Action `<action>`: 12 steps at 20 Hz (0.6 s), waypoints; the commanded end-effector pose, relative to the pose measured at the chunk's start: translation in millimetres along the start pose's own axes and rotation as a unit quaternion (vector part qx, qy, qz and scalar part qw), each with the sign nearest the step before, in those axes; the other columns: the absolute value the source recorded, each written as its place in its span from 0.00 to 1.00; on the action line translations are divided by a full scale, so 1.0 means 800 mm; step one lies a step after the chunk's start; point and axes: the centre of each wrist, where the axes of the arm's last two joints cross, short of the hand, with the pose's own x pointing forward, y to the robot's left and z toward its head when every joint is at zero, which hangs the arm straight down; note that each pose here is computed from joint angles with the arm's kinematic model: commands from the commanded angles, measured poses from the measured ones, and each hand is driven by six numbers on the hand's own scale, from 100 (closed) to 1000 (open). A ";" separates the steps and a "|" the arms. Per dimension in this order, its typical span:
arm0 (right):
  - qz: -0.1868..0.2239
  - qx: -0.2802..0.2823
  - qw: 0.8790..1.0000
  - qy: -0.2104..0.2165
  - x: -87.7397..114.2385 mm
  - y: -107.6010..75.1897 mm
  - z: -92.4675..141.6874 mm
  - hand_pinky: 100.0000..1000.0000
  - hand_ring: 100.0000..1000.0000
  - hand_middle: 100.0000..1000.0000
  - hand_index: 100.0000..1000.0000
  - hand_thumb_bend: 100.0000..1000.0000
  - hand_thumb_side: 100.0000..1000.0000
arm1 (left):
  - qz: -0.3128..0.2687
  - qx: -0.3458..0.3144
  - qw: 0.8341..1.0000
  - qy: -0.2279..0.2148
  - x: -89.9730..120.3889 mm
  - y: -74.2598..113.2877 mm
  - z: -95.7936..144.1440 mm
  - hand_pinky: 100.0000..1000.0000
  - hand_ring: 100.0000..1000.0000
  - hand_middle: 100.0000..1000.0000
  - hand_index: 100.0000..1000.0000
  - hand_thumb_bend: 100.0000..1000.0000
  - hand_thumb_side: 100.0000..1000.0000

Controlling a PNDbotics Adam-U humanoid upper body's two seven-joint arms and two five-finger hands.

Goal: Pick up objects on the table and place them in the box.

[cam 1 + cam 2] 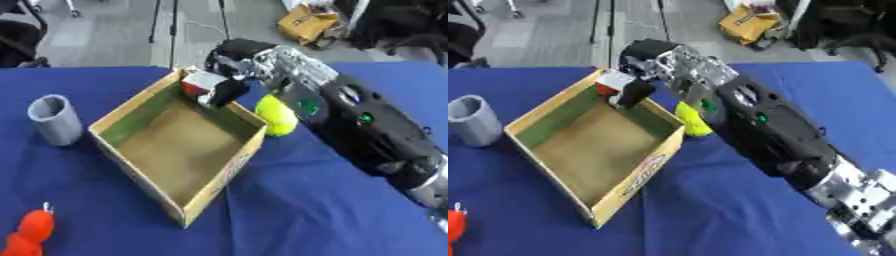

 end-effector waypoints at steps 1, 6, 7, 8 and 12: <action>0.034 -0.072 0.997 0.007 0.008 -0.013 0.004 0.85 0.73 0.18 0.31 0.16 0.64 | 0.003 0.000 1.000 -0.010 0.005 0.001 -0.005 0.93 0.87 0.84 0.90 0.00 1.00; 0.039 -0.075 0.996 0.008 0.012 0.000 0.002 0.85 0.73 0.19 0.32 0.16 0.64 | 0.002 0.000 1.000 -0.008 0.005 0.002 -0.004 0.93 0.86 0.84 0.90 0.00 1.00; 0.040 -0.073 0.997 0.007 0.012 0.001 0.002 0.85 0.73 0.19 0.32 0.16 0.64 | 0.002 0.000 1.000 -0.007 0.005 0.002 -0.004 0.93 0.86 0.84 0.90 0.00 1.00; 0.040 -0.072 0.997 0.005 0.012 0.002 0.001 0.85 0.74 0.21 0.35 0.18 0.65 | 0.003 0.000 1.000 -0.007 0.005 0.002 -0.004 0.93 0.86 0.84 0.90 0.00 1.00; 0.041 -0.058 0.997 -0.011 0.016 0.004 -0.001 0.87 0.79 0.33 0.50 0.28 0.75 | 0.003 0.000 1.000 -0.007 0.005 0.002 -0.004 0.93 0.86 0.83 0.90 0.00 1.00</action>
